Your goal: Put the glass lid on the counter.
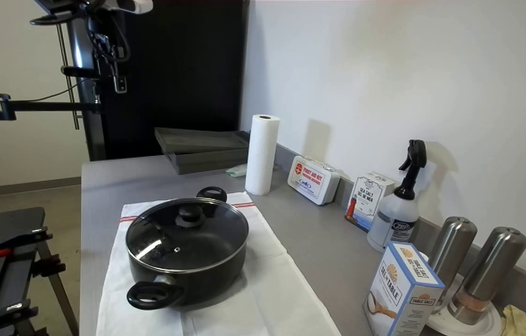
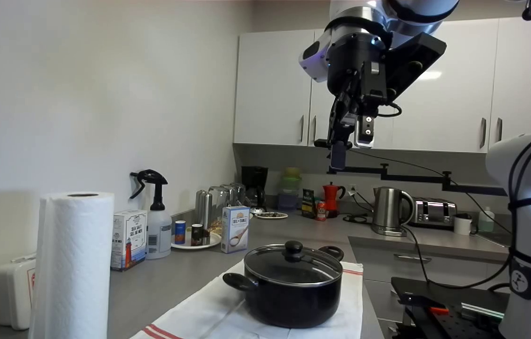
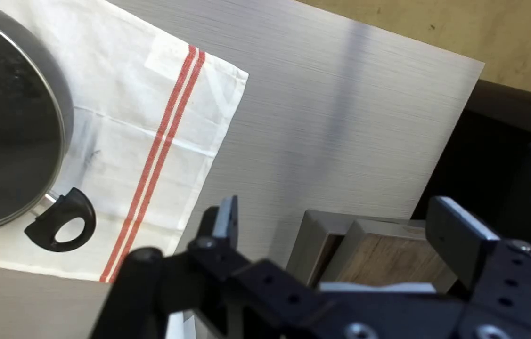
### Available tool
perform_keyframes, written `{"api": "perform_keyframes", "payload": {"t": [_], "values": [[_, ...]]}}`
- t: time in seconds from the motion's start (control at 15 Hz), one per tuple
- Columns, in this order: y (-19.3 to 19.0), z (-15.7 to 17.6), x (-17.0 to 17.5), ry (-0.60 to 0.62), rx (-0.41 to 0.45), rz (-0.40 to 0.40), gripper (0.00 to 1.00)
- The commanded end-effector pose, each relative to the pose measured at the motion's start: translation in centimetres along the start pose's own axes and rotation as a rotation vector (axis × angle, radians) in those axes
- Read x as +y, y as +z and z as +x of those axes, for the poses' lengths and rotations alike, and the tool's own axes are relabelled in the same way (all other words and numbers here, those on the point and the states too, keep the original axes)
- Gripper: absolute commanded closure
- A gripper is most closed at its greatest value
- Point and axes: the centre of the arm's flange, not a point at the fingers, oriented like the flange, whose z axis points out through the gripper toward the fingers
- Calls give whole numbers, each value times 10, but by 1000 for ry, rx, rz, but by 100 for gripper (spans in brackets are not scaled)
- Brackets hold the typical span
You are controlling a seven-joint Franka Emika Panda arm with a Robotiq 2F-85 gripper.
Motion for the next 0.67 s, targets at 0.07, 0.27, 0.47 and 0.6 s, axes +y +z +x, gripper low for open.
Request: {"api": "perform_keyframes", "payload": {"t": [0.07, 0.27, 0.47, 0.6], "values": [[2, 2, -1, 5, -2, -7, 0], [11, 8, 2, 41, -13, -29, 0], [28, 14, 11, 107, -19, -71, 0], [40, 19, 21, 166, -10, -107, 0]]}}
